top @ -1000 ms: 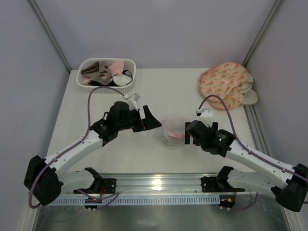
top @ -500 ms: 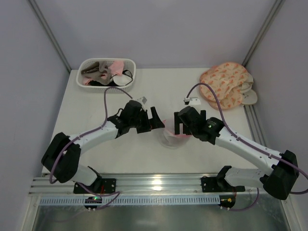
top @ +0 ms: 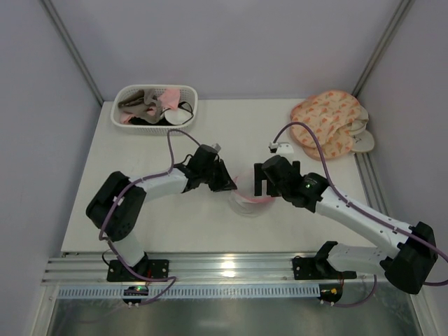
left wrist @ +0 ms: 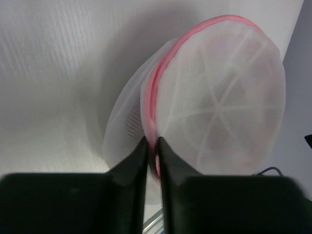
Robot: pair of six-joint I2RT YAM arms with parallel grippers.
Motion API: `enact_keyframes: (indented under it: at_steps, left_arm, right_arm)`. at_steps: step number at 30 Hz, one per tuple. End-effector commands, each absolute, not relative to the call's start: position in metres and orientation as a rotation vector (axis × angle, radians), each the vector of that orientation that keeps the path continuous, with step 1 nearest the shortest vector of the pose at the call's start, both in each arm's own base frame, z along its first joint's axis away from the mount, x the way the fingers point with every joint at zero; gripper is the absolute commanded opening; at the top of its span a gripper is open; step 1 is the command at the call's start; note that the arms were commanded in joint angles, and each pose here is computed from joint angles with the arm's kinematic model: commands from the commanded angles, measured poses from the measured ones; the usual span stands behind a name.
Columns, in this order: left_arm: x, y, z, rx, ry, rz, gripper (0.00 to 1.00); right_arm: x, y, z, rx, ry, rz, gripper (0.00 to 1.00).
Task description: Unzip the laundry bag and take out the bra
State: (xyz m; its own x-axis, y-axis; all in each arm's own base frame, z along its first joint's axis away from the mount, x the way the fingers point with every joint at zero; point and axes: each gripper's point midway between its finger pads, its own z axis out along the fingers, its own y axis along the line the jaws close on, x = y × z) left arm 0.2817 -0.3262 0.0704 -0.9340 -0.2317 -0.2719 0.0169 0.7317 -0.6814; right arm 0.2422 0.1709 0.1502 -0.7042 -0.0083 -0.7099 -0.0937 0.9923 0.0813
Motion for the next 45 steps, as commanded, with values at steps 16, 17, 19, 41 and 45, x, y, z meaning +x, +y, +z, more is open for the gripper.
enact_keyframes:
  at_steps: [16, 17, 19, 41, 45]
  left_arm:
    - [0.264, -0.327, 0.139, -0.165, 2.361, -1.28, 0.0]
    - [0.264, -0.327, 0.144, -0.168, 2.347, -1.295, 0.0]
    - [0.262, -0.328, 0.155, -0.168, 2.316, -1.332, 0.0]
    - [0.246, -0.336, 0.187, -0.214, 2.153, -1.611, 0.0]
    - [0.246, -0.334, 0.185, -0.216, 2.16, -1.599, 0.05]
  right_arm:
    - [0.247, 0.24, 0.137, -0.197, 2.371, 0.504, 0.97]
    - [0.247, 0.243, 0.133, -0.202, 2.38, 0.514, 0.97]
    - [0.244, 0.248, 0.126, -0.209, 2.402, 0.529, 0.96]
    - [0.24, 0.249, 0.108, -0.172, 2.413, 0.463, 0.04]
    - [0.241, 0.237, 0.112, -0.148, 2.394, 0.413, 0.04]
